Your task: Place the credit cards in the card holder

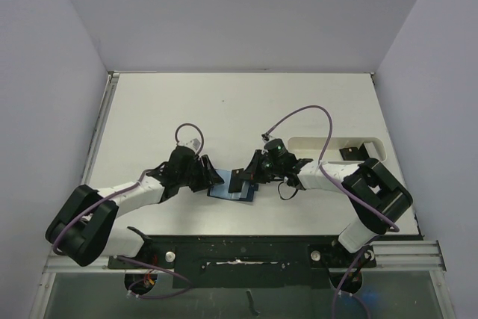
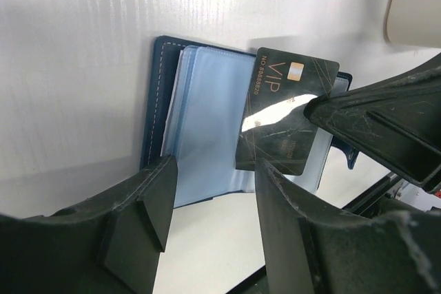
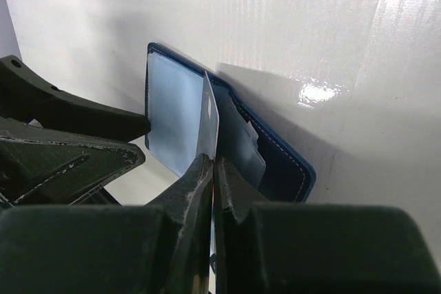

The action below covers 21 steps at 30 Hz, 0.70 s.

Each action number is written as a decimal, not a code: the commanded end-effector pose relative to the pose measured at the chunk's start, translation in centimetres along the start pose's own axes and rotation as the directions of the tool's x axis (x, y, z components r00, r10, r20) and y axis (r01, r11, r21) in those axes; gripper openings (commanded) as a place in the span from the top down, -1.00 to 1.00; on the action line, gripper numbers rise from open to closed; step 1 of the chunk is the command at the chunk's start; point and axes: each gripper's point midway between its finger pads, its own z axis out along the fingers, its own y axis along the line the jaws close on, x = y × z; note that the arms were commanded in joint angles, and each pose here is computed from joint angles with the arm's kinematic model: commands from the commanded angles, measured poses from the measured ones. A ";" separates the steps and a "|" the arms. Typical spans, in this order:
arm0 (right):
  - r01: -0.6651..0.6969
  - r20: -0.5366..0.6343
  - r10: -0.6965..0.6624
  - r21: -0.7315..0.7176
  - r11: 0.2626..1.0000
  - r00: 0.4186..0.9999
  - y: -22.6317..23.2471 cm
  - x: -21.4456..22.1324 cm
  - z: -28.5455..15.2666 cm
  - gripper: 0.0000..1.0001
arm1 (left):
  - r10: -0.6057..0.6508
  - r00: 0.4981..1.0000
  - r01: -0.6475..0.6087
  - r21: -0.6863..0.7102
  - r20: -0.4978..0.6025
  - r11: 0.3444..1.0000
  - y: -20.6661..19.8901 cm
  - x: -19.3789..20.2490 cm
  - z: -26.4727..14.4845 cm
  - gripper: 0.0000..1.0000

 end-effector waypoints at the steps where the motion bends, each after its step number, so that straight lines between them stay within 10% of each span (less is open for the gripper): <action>1: 0.028 0.031 -0.027 -0.005 1.000 0.999 0.2 -0.4 -0.1 1.00 | 0.046 0.998 -0.048 0.036 0.039 0.998 -1.7 -1.8 0.1 0.06; 21: 0.036 0.032 -0.036 0.000 0.999 0.999 0.1 -0.4 -0.1 1.00 | 0.085 0.995 -0.084 -0.026 0.044 0.996 -1.0 -1.5 0.7 0.06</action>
